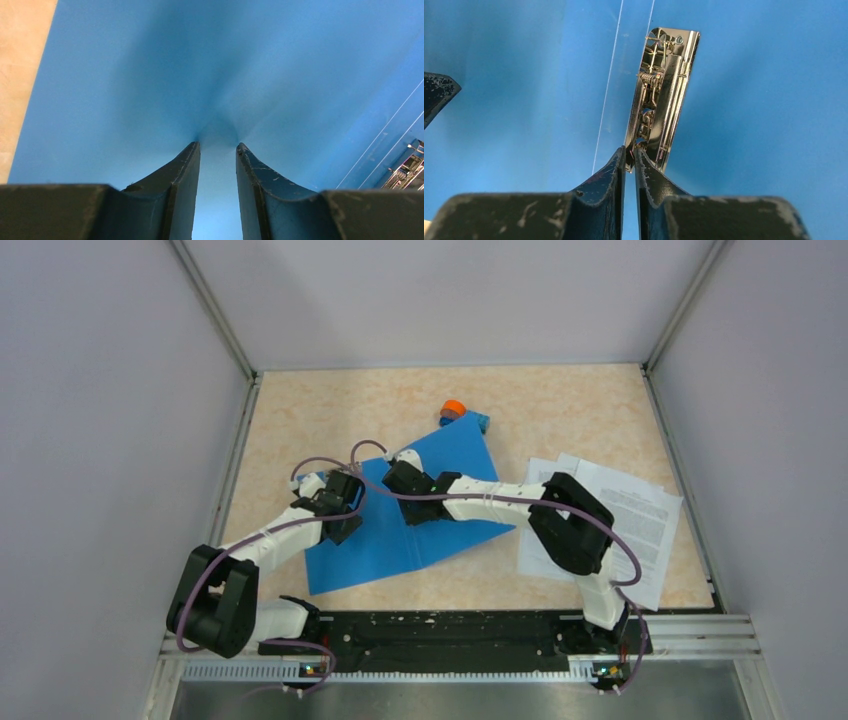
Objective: Put the files into the folder
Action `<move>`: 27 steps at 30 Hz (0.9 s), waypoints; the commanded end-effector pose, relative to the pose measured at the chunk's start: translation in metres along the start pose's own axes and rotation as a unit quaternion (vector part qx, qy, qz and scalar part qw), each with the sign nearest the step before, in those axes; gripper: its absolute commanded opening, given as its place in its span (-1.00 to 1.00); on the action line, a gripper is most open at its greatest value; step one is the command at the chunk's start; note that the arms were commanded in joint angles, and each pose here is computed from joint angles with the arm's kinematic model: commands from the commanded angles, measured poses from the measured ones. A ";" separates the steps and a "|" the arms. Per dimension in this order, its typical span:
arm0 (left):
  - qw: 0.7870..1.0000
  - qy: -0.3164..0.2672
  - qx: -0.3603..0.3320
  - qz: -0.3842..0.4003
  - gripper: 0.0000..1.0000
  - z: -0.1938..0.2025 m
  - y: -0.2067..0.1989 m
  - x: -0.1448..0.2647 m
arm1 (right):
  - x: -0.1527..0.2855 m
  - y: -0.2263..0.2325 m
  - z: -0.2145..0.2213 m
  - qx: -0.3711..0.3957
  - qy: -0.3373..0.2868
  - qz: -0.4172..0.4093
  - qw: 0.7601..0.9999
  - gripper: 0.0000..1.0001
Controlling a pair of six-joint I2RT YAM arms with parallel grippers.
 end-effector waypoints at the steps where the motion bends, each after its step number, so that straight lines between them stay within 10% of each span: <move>1: 0.997 0.038 -0.014 -0.061 -0.22 0.017 0.025 -0.010 | -0.003 -0.001 0.005 0.004 -0.005 0.024 1.000 -0.80; 27: 0.990 0.069 -0.015 -0.121 -0.26 -0.004 0.022 -0.025 | 0.010 -0.042 0.045 -0.030 0.010 -0.009 0.999 -0.86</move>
Point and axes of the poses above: each gripper's point midway between its finger pads, its own x axis back along the fingers, its own y axis along the line the jaws close on, z = x × y, the point moved 10 cm from there along x, back along the fingers, and after that the axes turned 7 degrees about -x, right-handed, at the moved point
